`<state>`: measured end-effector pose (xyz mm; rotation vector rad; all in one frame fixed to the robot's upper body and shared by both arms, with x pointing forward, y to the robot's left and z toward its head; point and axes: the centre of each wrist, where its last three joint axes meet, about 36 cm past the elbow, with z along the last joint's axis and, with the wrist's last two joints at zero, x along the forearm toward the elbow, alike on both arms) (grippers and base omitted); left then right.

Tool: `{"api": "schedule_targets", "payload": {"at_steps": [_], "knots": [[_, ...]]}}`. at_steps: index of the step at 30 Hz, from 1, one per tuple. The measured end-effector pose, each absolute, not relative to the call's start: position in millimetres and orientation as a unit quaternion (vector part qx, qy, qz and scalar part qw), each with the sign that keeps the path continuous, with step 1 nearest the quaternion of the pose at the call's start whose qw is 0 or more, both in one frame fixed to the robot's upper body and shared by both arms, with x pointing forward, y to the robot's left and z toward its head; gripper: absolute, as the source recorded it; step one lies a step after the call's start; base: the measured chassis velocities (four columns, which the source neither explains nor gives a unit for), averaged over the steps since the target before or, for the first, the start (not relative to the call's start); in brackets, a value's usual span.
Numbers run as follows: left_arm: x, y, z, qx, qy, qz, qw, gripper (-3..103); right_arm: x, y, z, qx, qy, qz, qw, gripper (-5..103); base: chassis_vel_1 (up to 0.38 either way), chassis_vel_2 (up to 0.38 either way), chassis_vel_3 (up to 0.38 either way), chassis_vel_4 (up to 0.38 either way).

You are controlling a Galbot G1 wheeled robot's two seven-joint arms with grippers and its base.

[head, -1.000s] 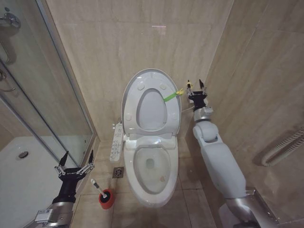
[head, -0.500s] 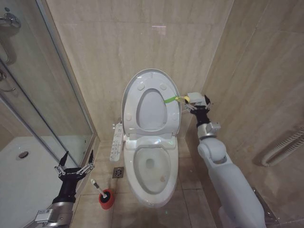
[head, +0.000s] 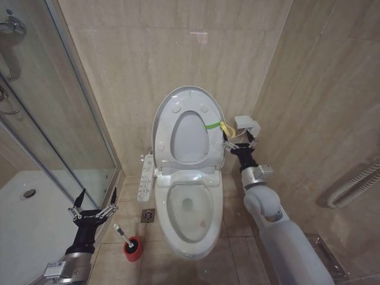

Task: Open the toilet lid, clean the toilet bowl with a toilet brush, close the toilet lid, and flush.

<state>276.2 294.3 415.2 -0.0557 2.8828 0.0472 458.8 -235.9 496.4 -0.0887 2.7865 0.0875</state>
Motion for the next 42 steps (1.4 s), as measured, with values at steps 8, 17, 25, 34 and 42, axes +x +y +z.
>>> {"api": "schedule_targets", "payload": {"at_steps": [8, 17, 25, 34, 42], "knots": [[276.1, 294.2, 415.2, -0.019, 0.991, 0.016, 0.129, 100, 424.3, -230.3, 483.2, -0.021, 0.988, 0.037, 0.151, 100, 0.0, 0.0, 0.0, 0.0], [276.2, 294.2, 415.2, -0.019, 0.991, 0.016, 0.129, 100, 394.8, -223.1, 464.2, 0.024, 0.992, 0.04, 0.115, 100, 0.0, 0.0, 0.0, 0.0], [276.2, 294.2, 415.2, -0.019, 0.991, 0.016, 0.129, 100, 354.0, -223.0, 432.9, 0.011, 0.998, 0.02, 0.067, 100, 0.0, 0.0, 0.0, 0.0], [276.2, 294.2, 415.2, -0.019, 0.991, 0.016, 0.129, 100, 316.9, -209.8, 420.7, -0.026, 0.999, 0.018, 0.024, 100, 0.0, 0.0, 0.0, 0.0], [276.1, 294.3, 415.2, -0.019, 0.991, 0.016, 0.129, 100, 293.0, -208.9, 410.0, -0.017, 1.0, 0.02, 0.014, 100, 0.0, 0.0, 0.0, 0.0]]}}
